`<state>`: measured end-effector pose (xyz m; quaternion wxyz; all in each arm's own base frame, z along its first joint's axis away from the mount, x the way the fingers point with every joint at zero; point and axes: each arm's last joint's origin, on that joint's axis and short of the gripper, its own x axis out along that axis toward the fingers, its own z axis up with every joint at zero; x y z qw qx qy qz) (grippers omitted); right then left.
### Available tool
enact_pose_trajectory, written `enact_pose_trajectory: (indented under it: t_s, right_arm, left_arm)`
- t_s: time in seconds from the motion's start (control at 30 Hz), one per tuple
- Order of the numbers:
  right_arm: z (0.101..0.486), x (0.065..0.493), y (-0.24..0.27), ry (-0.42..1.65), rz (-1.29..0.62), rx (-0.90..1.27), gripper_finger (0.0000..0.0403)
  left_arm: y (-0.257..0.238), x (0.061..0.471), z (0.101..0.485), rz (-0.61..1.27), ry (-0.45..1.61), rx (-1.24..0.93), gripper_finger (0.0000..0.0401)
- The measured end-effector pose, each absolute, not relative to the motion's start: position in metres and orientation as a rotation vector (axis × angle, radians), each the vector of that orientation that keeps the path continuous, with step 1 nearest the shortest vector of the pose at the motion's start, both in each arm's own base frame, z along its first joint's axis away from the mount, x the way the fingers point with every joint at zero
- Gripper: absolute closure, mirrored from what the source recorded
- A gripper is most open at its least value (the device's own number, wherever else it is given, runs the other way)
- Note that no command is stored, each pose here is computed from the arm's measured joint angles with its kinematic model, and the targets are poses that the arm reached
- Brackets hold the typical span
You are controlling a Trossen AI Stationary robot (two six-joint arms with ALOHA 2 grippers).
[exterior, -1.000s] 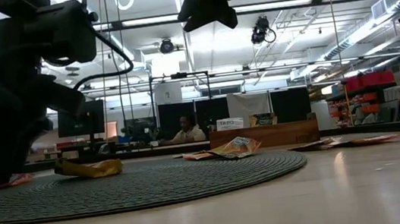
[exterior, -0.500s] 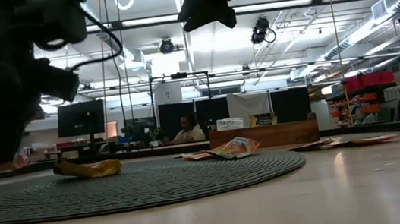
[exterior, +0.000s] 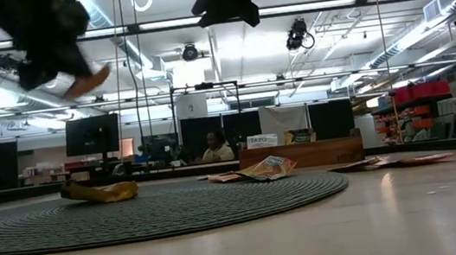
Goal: Pick & Place Tea
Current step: Put the orange tea bag into the right section of the wooden organizer
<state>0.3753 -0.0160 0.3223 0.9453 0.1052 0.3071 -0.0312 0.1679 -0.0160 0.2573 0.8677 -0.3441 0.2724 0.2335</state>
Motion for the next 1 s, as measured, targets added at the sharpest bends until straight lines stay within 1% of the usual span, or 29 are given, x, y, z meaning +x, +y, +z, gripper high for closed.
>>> enact_pose_trajectory:
  t_s: [0.17,0.27,0.33,0.5,0.53,0.57,0.67,0.87,1.0]
  right_arm:
    - [0.331,0.381,-0.017,0.514,-0.062,0.202,0.0269]
    - [0.342,0.386,-0.018,0.390,-0.094,0.169,0.0269]
    - [0.346,0.390,-0.019,0.324,-0.124,0.151,0.0268]
    - [0.347,0.405,-0.022,0.183,-0.166,0.129,0.0255]
    - [0.344,0.409,-0.022,0.165,-0.168,0.111,0.0250]
    - [0.346,0.414,-0.022,0.101,-0.161,0.090,0.0244]
    - [0.341,0.423,-0.020,0.043,-0.172,0.049,0.0224]
    - [0.333,0.430,-0.022,0.011,-0.266,0.129,0.0192]
    - [0.338,0.432,-0.023,-0.085,-0.297,0.150,0.0186]
  left_arm:
    - [-0.005,0.157,0.299,0.587,0.069,-0.774,0.0395]
    - [-0.002,0.154,0.318,0.633,-0.136,-0.763,0.0394]
    - [0.000,0.153,0.326,0.664,-0.229,-0.762,0.0393]
    - [0.003,0.161,0.336,0.690,-0.365,-0.776,0.0395]
    - [0.003,0.163,0.337,0.689,-0.379,-0.782,0.0394]
    - [0.004,0.166,0.338,0.688,-0.403,-0.792,0.0393]
    - [0.006,0.174,0.340,0.692,-0.447,-0.790,0.0392]
    - [0.010,0.184,0.344,0.674,-0.530,-0.817,0.0392]
    - [0.011,0.188,0.343,0.667,-0.541,-0.832,0.0392]
